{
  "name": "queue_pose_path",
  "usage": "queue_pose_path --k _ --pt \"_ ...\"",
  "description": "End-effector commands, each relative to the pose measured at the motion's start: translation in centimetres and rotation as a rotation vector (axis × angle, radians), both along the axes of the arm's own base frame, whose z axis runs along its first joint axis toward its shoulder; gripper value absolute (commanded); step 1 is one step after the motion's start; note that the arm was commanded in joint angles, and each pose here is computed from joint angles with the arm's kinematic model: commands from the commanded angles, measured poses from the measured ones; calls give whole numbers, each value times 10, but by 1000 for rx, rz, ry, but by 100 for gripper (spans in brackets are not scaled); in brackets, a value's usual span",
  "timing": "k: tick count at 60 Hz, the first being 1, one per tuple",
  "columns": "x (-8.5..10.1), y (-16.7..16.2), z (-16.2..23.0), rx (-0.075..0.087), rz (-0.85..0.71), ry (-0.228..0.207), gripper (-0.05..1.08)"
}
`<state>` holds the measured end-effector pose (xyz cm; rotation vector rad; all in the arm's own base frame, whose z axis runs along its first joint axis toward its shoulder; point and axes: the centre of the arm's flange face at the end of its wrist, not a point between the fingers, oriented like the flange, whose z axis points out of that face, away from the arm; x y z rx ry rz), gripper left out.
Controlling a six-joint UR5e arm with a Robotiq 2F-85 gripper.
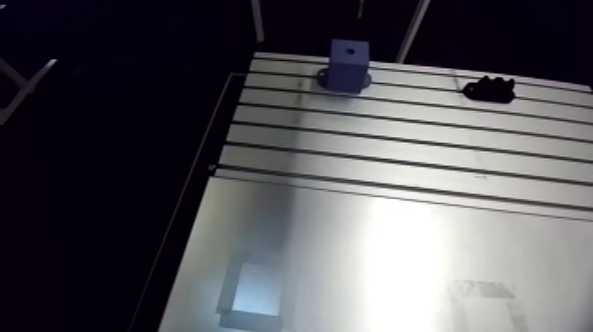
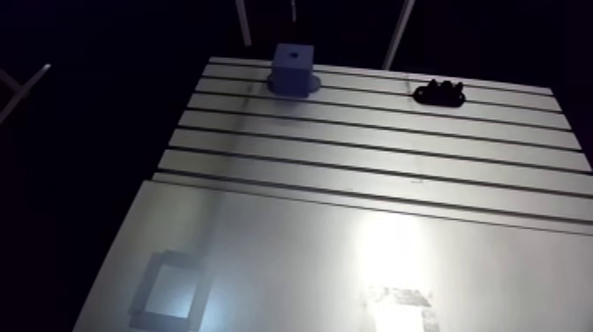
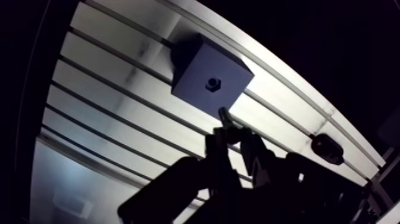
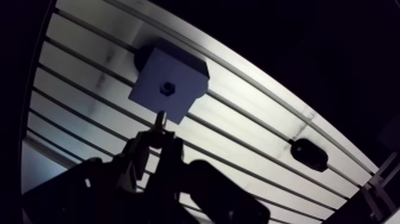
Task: Pick up the M10 bolt and insert it into the hex recess until seated.
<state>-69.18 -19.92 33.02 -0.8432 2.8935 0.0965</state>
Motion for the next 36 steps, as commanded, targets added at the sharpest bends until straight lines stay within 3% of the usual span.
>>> queue_pose_path --k 1,7,36 --pt "-7 -1 -15 2 -24 7 103" --pt "-9 -2 -14 -2 -20 25 103" --pt "-8 -1 -29 -1 -23 -5 103"
